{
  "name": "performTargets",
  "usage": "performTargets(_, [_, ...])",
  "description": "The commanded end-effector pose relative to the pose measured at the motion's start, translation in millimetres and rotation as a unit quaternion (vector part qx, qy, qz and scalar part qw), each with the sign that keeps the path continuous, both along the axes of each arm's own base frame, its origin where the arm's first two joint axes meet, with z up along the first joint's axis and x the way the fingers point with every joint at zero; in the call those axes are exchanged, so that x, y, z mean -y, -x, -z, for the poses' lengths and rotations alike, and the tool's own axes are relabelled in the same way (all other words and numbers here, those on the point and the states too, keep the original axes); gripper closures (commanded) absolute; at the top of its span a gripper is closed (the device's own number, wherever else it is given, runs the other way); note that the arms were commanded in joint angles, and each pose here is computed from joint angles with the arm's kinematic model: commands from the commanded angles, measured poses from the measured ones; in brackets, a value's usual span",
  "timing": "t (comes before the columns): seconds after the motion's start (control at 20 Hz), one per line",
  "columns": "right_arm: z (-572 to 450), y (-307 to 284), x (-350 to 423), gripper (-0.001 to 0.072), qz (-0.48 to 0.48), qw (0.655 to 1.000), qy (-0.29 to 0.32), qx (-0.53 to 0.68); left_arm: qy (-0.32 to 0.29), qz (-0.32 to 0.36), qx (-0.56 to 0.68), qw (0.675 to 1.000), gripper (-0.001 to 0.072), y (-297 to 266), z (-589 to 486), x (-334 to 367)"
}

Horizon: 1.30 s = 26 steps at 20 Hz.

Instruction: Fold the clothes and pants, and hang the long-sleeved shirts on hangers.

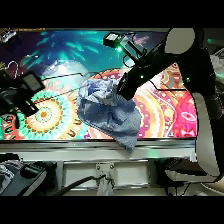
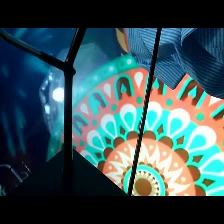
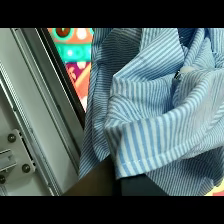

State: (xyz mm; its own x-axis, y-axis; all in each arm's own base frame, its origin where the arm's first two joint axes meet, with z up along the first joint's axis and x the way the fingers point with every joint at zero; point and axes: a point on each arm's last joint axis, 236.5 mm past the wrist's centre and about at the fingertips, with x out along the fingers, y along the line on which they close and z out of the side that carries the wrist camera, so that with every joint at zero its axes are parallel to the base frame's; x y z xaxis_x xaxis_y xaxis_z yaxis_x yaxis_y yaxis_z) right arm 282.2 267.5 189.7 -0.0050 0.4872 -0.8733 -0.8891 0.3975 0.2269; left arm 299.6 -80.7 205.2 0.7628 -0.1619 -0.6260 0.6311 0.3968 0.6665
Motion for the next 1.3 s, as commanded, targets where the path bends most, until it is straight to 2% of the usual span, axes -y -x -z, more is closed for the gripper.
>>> performTargets(0.0, [1,-9,6,0.0691,0.014,1.0,0.011,0.019,-0.036,0.059,-0.037,0.997,0.0698,4,23,24])
performTargets(0.2, [2,-24,10,0.069,0.031,0.998,0.02,0.044,-0.05,0.063,-0.078,0.994,0.0698,26,33,19])
performTargets(0.35, [1,-29,7,0.069,0.032,0.998,0.014,0.053,-0.034,0.069,-0.064,0.995,0.0698,34,23,21])
performTargets(0.6, [-2,-24,3,0.0691,0.028,0.998,0.005,0.048,0.028,0.123,-0.087,0.988,0.0699,18,38,73])
performTargets(0.85, [-3,-23,2,0.0688,0.031,0.999,0.001,0.045,0.115,0.157,-0.22,0.956,0.0698,2,107,141])
performTargets(0.95, [-3,-23,2,0.0688,0.036,0.998,0.0,0.042,0.142,0.138,-0.229,0.953,0.07,-19,126,156])
performTargets(1.1, [-4,-21,0,0.0688,0.035,0.999,-0.004,0.038,0.216,0.046,-0.196,0.955,0.0699,-71,135,162])
performTargets(1.25, [-6,-18,-4,0.0688,0.03,0.999,-0.013,0.033,0.287,-0.028,-0.171,0.942,0.07,-104,132,157])
